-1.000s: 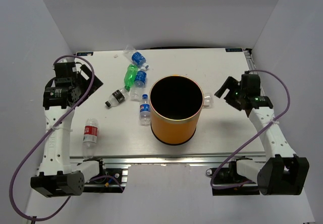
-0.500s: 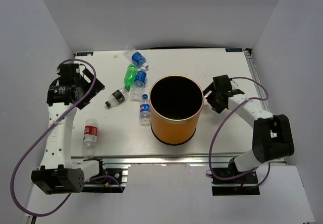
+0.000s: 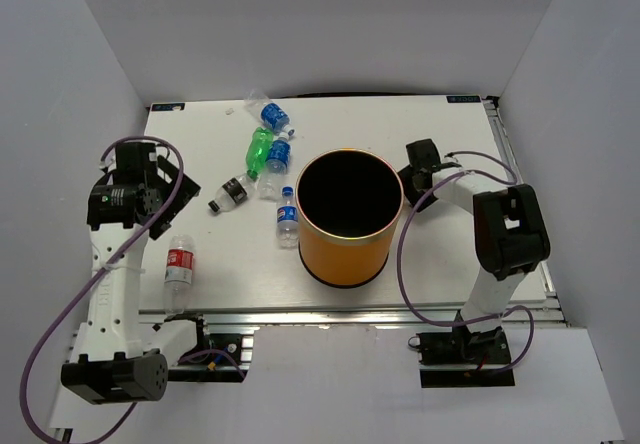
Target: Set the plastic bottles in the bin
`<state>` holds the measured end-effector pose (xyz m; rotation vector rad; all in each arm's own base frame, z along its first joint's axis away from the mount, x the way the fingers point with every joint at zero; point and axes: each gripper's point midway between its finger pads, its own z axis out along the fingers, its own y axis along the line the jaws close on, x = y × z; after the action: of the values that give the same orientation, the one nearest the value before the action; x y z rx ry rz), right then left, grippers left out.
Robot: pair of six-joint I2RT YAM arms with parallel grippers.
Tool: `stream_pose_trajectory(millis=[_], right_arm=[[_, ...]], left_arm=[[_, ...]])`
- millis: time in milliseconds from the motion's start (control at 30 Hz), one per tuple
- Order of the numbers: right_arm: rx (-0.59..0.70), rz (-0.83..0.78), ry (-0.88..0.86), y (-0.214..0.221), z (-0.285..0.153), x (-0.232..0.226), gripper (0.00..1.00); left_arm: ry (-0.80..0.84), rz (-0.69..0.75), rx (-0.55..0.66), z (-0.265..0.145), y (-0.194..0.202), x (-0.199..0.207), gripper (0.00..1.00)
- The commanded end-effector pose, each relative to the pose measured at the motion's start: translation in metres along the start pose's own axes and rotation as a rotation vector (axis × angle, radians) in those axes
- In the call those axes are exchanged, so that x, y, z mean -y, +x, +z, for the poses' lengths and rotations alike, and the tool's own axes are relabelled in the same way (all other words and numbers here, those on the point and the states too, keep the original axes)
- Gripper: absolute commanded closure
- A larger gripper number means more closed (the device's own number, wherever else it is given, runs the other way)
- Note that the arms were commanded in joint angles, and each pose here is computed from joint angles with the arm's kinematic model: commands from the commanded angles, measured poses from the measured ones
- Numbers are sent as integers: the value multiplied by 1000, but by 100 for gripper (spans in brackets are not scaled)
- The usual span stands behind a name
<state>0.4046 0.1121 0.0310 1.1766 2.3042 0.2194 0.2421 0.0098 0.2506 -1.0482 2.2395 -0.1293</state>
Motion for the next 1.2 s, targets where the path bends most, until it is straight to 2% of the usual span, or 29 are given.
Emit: stream_pose_trajectory(millis=[0,100,133,167,233,267,333,367,400,433,533,567,600,700,733,767,833,933,967,1000,1100,1167], right_arm=[[43,-6,-26,-9,-4,-3,63],[219,-84,-151,-67,-49,-50,76],[266,-101,-180,-85,-65,-62,77],[359,-122,-252,-118,-101,-87,80],[470,-125,-328,-159,-141,-108,80],[561,-159,-382,-185,-181,-124,81],[636,-186,-433,-207,-219,-138,81],[692,-195,-524,-219,-257,-154,81],[720,-270,-561,-221,-274,-160,81],[707,-351,-713,-211,-304,-179,82],[694,-561,-905,-178,-346,-200,84],[646,-663,-1022,-151,-366,-205,84],[590,-745,-1071,-119,-369,-206,82],[560,-905,-1183,-65,-390,-193,74],[520,-956,-1173,-47,-370,-182,72],[517,-986,-1230,-34,-384,-174,68],[482,-1085,-1281,-12,-384,-163,66],[408,-1211,-1359,20,-393,-150,38],[376,-1274,-1416,32,-397,-146,22],[352,-1303,-1435,37,-398,-143,11],[361,-1327,-1404,35,-393,-139,11],[444,-1297,-1348,19,-396,-140,11]], left_arm=[[-111,-64,-30,-3,16,-27,2],[-125,-89,-56,-3,25,-32,2],[-133,-96,-59,-3,25,-33,2],[-145,-105,-65,-3,27,-35,2],[-188,-117,-69,-1,29,-43,2],[-196,-121,-72,2,30,-46,2],[-220,-143,-104,14,39,-55,2],[-231,-157,-121,18,41,-59,2],[-236,-160,-145,22,45,-63,2],[-269,-195,-155,27,45,-73,2],[-264,-235,-154,33,39,-86,2],[-268,-250,-169,37,41,-92,2],[-262,-268,-177,39,41,-95,2],[-225,-305,-244,52,48,-104,2],[-223,-321,-257,54,50,-107,2],[-211,-325,-287,57,57,-107,2],[-207,-326,-286,59,58,-108,2],[-238,-325,-263,56,57,-114,2],[-260,-323,-254,56,57,-118,2],[-263,-318,-256,56,58,-119,2],[-271,-315,-272,58,64,-122,2],[-283,-319,-292,61,73,-127,2]])
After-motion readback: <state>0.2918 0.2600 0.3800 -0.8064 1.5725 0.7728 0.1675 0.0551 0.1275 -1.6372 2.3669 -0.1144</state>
